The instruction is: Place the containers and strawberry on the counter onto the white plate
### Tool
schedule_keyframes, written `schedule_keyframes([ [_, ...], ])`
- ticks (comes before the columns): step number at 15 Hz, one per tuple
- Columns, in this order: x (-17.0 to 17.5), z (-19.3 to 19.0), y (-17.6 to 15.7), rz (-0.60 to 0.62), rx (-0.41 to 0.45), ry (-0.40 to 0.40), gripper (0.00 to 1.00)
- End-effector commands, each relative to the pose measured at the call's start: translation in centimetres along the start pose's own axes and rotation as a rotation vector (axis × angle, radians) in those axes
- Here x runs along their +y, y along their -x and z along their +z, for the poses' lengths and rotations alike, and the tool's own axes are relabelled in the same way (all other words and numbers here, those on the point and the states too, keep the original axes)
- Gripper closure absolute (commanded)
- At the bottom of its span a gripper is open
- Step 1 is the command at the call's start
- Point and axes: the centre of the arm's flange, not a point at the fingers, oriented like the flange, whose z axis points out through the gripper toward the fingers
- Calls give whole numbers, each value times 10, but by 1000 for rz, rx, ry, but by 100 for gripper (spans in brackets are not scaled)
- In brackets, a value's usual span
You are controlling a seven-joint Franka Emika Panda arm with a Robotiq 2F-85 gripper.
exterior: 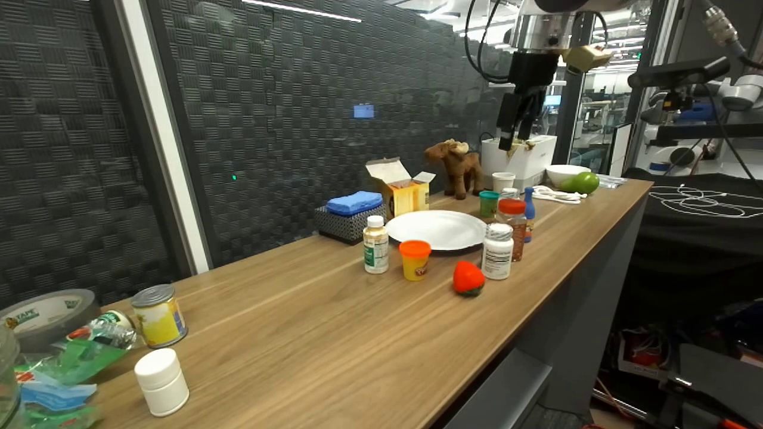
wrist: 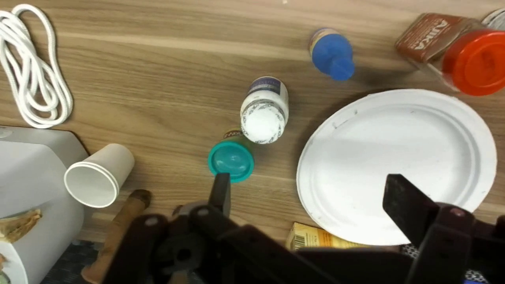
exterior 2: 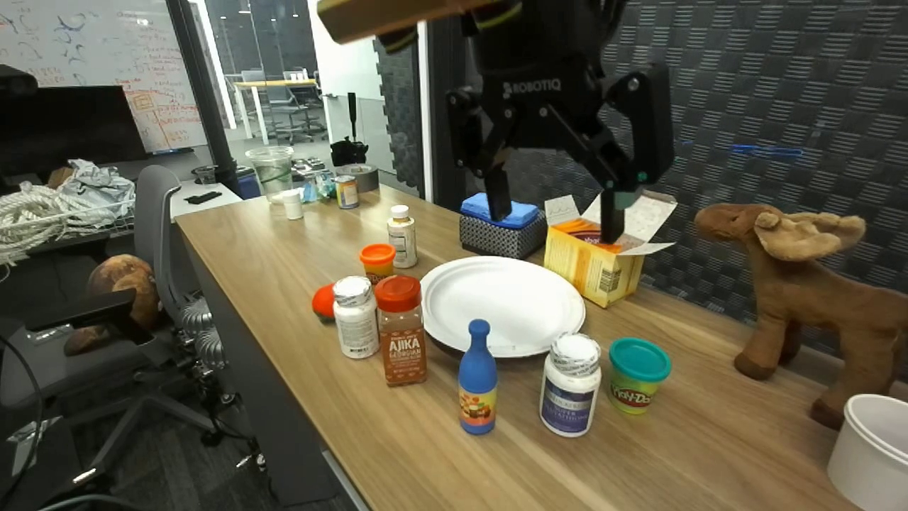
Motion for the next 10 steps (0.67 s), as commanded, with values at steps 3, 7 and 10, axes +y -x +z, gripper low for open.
schedule_keyframes([
  [3,37,42,-32,99,6,-8,0],
  [7,51,66,-41,142,-14,-35,0],
  [10,58,81,-49,165,-24,-37,0],
])
